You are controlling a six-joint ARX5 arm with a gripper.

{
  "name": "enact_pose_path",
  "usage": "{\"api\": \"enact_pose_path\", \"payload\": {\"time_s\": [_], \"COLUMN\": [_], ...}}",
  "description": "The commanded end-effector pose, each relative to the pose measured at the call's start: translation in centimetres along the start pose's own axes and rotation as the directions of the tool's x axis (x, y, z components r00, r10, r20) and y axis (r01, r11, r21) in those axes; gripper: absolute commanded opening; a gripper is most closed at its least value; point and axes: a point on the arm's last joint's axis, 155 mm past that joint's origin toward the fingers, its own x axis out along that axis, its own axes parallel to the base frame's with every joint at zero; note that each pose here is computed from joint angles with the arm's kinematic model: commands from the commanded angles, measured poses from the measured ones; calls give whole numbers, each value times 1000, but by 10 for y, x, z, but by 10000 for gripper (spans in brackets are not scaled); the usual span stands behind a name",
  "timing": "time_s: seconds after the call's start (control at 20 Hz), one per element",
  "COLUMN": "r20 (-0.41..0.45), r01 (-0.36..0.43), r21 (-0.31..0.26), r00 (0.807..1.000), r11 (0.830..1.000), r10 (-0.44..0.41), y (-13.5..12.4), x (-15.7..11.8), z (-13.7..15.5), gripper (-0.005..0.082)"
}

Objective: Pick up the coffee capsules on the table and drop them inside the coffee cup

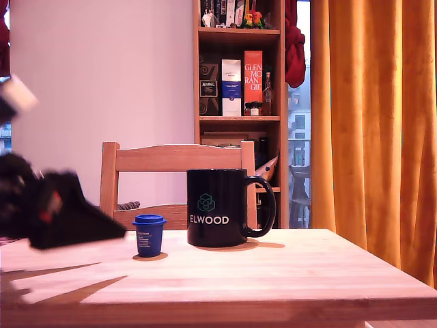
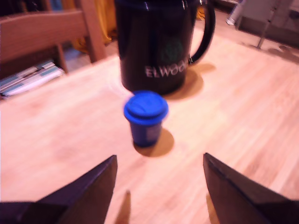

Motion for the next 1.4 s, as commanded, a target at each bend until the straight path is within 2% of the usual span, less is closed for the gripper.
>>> {"api": "enact_pose_path", "payload": {"time_s": [0.0, 0.6, 0.95, 1.15, 1.3, 1.35], "r20": [11, 17, 7, -16, -24, -24], "r01": [12, 53, 56, 57, 59, 58], "r21": [15, 25, 23, 14, 24, 29], "r00": [1000, 998, 998, 998, 998, 998], "r11": [1000, 998, 998, 998, 998, 998], "r10": [-12, -54, -57, -57, -58, -58], "y": [1, 7, 7, 6, 6, 6], "x": [9, 48, 51, 51, 51, 51], "z": [6, 16, 15, 9, 7, 7], "gripper": [533, 533, 526, 379, 217, 186]}}
